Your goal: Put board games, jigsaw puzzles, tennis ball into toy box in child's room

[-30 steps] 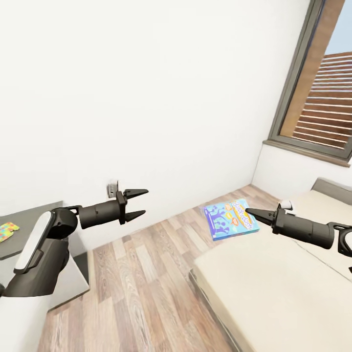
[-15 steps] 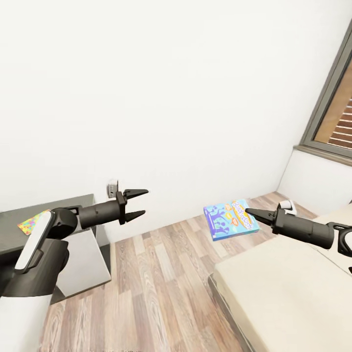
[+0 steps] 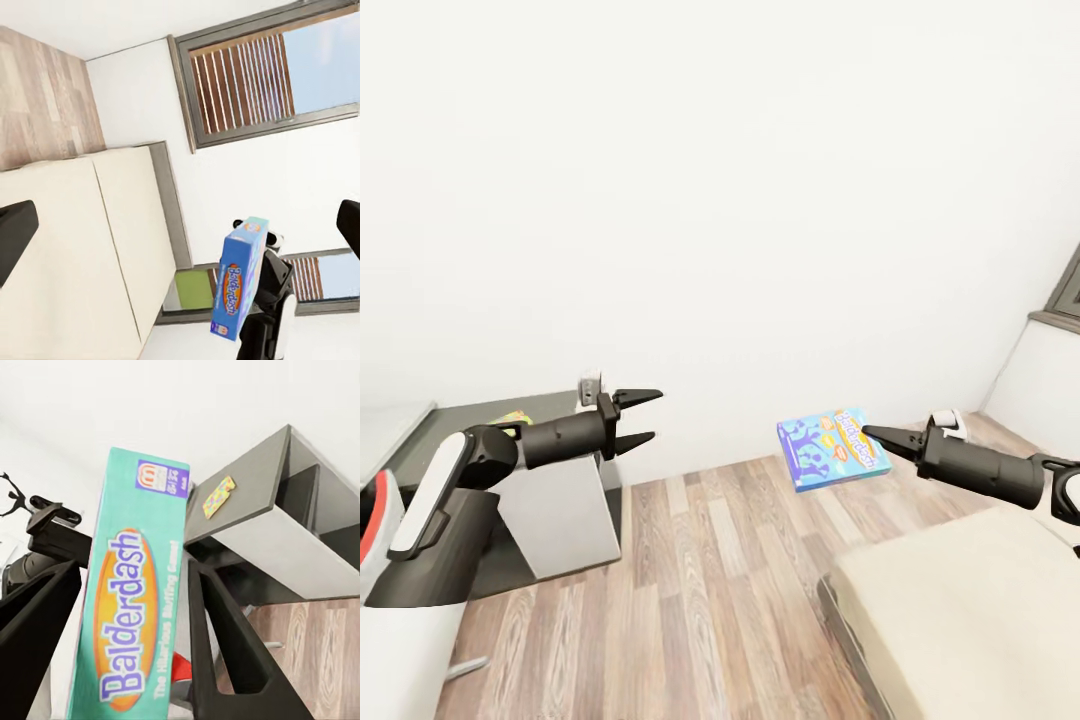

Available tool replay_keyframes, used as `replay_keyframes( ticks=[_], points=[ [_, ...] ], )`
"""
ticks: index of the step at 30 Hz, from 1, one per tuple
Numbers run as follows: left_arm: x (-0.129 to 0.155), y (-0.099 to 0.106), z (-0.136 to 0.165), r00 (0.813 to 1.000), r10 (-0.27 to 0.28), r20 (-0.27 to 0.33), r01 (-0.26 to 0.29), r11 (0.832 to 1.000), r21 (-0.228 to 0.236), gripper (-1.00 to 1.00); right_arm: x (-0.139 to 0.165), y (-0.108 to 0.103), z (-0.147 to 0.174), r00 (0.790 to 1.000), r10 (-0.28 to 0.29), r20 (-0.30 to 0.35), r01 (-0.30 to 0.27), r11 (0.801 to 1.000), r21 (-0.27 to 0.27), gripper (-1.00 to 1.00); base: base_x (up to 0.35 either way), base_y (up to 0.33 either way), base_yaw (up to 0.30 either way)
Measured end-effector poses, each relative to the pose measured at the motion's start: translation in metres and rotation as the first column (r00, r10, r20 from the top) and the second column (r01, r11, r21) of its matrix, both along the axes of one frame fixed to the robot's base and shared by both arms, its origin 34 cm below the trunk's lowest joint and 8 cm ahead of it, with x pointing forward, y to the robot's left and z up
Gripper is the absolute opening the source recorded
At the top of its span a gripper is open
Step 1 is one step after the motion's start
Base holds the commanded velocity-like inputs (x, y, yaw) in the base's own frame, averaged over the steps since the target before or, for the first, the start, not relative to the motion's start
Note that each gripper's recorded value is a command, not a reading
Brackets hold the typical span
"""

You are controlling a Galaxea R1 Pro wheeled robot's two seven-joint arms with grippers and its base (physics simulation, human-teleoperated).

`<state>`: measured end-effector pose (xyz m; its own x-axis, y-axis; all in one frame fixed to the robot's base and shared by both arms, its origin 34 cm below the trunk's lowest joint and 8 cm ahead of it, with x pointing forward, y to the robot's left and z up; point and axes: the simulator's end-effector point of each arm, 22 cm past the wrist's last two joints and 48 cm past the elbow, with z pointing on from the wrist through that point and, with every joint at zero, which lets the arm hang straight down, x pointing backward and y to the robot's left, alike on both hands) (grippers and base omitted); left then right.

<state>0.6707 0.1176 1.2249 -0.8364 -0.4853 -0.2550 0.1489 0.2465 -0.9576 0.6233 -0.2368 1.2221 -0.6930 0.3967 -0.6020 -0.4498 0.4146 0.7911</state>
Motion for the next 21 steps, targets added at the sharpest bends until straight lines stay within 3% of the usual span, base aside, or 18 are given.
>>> replay_keyframes(
  ticks=[8, 21],
  points=[
    [-0.0009, 0.0002, 0.0019, 1.000, 0.000, 0.005, 0.000, 1.000, 0.002, 1.00, -0.0007, -0.0010, 0.0026, 1.000, -0.003, 0.005, 0.003, 1.000, 0.001, -1.00, 0.117, 0.000, 0.285],
    [-0.0026, 0.0000, 0.0050, 1.000, -0.002, 0.012, 0.002, 1.000, 0.002, 1.00, -0.0011, -0.0029, 0.0063, 1.000, -0.008, 0.013, 0.008, 1.000, 0.001, -1.00, 0.302, 0.002, 0.285]
  ],
)
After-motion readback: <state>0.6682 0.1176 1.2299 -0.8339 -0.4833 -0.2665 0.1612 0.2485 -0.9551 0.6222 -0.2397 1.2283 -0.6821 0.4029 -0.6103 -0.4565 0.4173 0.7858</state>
